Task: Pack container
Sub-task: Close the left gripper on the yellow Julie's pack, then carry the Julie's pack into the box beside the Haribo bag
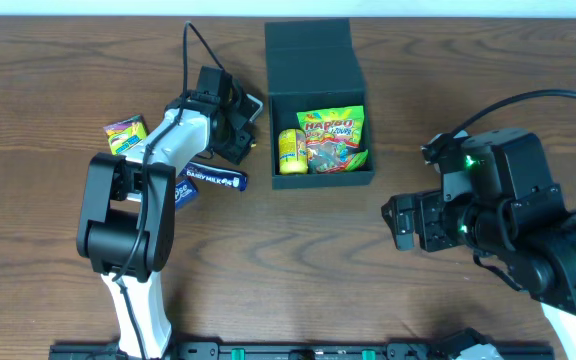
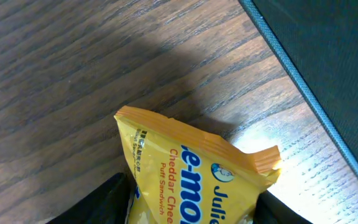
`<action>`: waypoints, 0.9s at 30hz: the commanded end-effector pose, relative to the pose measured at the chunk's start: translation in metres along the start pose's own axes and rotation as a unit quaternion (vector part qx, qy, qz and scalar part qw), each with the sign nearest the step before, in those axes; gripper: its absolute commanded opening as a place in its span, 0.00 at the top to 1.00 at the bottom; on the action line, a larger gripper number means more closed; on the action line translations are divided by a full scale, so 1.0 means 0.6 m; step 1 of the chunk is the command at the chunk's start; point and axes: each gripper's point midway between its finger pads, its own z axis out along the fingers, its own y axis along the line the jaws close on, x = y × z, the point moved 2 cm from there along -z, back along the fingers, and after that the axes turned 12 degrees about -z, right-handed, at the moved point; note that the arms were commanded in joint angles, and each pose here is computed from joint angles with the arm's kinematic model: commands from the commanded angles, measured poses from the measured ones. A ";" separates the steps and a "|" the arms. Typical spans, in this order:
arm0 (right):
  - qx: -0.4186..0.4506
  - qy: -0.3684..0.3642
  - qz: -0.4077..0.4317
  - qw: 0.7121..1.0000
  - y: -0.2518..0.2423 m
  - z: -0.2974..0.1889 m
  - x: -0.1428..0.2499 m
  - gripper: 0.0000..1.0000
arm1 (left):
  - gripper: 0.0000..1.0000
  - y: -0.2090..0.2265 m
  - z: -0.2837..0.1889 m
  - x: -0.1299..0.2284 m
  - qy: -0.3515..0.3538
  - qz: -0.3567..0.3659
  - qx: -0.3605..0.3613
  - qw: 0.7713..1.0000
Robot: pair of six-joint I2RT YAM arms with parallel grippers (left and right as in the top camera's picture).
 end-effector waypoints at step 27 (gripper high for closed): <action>0.001 -0.005 -0.001 1.000 -0.002 -0.005 -0.003 0.01 | 0.63 -0.091 -0.163 -0.179 -0.073 -0.123 0.013 0.990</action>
